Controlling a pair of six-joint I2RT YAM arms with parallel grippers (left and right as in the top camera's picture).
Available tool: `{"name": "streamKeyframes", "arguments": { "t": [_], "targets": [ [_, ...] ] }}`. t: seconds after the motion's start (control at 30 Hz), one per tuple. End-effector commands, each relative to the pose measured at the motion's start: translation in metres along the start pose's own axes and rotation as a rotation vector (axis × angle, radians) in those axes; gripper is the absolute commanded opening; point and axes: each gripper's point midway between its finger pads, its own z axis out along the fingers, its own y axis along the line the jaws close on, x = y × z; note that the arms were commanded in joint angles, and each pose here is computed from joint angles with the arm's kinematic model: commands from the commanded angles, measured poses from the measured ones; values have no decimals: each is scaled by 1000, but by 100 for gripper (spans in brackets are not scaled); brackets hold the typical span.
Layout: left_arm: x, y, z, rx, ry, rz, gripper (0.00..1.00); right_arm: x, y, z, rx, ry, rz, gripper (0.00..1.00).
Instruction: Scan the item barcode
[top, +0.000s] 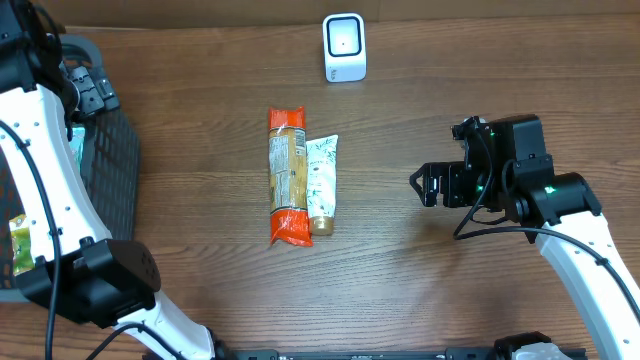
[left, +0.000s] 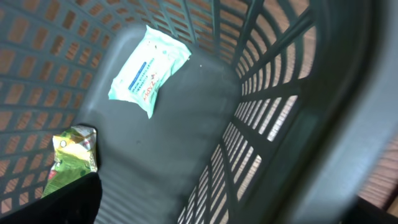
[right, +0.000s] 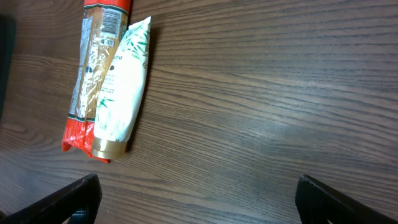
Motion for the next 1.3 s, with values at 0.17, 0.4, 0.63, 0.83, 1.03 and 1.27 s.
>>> {"name": "streamKeyframes", "arguments": {
  "t": [0.17, 0.4, 0.63, 0.83, 1.03, 1.27],
  "targets": [
    [-7, -3, -5, 149, -22, -23, 93, -9, 6, -5, -13, -28, -15, 100],
    [-21, -30, -45, 338, -144, 45, 95, -9, 6, -5, -13, -29, -15, 100],
    [-25, 22, -75, 218, -224, -175, 98, -9, 6, -5, -13, -29, -15, 100],
    [-25, 71, -60, 136, -210, -296, 98, -9, 6, -5, -13, -29, -15, 100],
    [-3, 88, 5, 58, -28, -308, 92, -9, 6, -5, -13, -27, -14, 100],
    [17, 83, 72, 53, 135, -213, 92, -8, 5, -5, -12, -24, -13, 100]
  ]
}}
